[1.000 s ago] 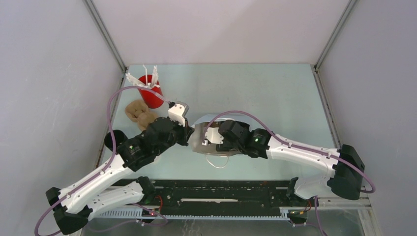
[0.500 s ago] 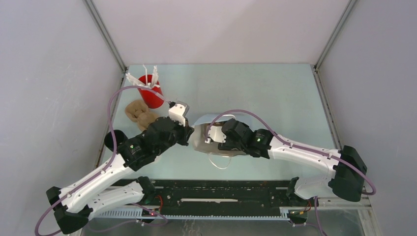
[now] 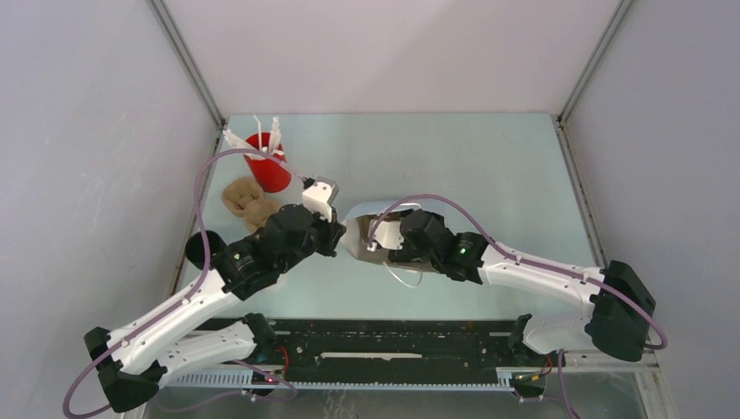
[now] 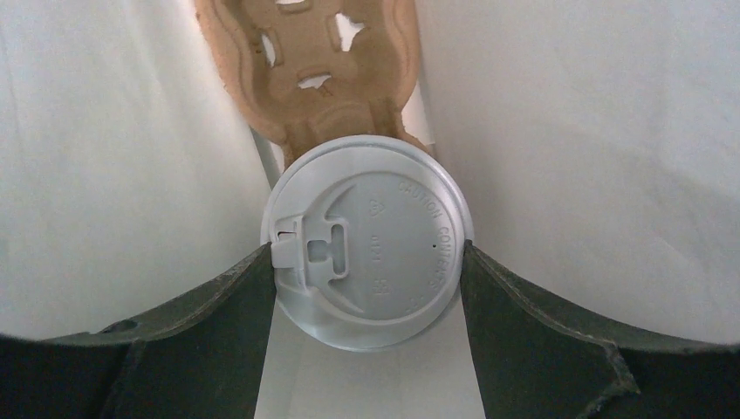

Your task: Pack the takeout coffee

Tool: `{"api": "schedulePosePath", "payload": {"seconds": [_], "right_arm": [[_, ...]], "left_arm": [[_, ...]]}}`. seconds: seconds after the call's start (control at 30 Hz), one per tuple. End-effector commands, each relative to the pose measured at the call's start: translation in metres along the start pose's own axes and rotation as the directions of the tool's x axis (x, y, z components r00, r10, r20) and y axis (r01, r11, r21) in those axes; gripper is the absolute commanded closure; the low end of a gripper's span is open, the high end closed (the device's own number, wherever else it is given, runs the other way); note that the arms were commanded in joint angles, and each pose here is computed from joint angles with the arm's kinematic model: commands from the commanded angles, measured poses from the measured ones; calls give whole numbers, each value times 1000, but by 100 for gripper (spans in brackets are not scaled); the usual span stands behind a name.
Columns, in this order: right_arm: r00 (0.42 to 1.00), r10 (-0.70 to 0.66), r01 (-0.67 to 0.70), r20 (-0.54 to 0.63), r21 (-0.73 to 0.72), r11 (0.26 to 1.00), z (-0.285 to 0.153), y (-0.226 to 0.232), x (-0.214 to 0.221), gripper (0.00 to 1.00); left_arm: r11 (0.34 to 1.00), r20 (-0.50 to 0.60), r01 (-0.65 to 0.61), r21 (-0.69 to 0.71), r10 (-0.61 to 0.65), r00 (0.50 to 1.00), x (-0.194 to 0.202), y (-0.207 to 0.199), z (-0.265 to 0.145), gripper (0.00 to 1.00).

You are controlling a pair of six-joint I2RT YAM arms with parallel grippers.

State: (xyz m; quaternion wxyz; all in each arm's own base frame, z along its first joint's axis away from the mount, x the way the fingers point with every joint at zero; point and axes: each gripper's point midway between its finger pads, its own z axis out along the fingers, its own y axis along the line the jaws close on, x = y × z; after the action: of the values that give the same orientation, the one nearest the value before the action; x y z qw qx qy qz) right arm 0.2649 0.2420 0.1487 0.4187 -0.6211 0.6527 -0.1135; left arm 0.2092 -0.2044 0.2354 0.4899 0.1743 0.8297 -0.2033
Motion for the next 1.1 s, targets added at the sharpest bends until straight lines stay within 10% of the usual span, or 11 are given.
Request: {"api": "schedulePosePath", "payload": {"seconds": [0.0,1.07], "right_arm": [[995,27,-38,97,121,992,-15,-35,-19,29],[981,194,-195,26,69,978,1,-29,24,17]], "left_arm": [[1000,-6,-26,-13,26,1000,-8,2,-7,100],[999,-25,-34,-42,33,999,-10,5,-7,100]]}}
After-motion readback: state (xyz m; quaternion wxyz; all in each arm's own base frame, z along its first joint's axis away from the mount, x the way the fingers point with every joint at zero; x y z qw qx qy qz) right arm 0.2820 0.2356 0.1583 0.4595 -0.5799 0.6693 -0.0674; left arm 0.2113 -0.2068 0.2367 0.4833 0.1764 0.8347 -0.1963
